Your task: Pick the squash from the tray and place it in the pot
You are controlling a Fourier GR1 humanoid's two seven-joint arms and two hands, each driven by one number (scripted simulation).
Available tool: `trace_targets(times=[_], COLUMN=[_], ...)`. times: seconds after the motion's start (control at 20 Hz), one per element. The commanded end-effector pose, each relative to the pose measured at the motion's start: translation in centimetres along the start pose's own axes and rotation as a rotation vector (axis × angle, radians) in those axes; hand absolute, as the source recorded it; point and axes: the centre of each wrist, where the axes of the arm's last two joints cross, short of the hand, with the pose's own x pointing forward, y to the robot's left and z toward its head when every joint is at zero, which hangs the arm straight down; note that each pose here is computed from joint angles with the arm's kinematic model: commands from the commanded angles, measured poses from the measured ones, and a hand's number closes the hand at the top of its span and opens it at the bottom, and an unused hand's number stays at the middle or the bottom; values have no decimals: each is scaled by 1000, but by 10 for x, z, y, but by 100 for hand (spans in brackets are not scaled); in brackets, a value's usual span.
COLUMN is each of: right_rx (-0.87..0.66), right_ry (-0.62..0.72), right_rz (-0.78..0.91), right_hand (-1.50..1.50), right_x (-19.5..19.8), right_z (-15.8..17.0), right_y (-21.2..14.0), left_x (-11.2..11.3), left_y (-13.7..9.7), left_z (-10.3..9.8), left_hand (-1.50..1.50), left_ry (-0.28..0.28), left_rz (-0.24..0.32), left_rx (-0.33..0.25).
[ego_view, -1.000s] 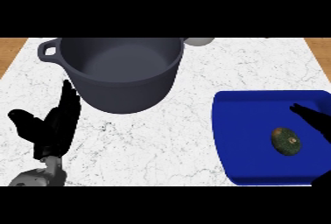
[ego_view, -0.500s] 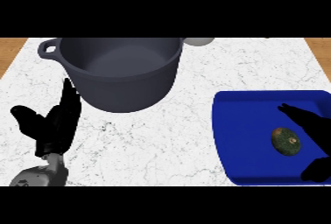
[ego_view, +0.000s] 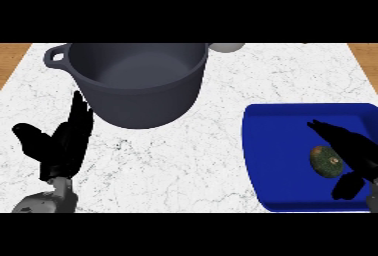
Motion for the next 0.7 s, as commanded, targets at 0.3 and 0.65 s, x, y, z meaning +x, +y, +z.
trace_targets(times=[0.3, 0.65], right_rx=[-64, -33], right_ry=[-171, -146], right_rz=[-44, -55], right_hand=[150, 150], right_x=[-7, 42], right_z=[-3, -10], right_y=[-7, -12], left_x=[-8, 8], left_y=[-13, -5], left_z=[-8, -2], left_hand=[0, 0], left_ry=[-27, -24], left_rz=[24, -7], left_rx=[-60, -54])
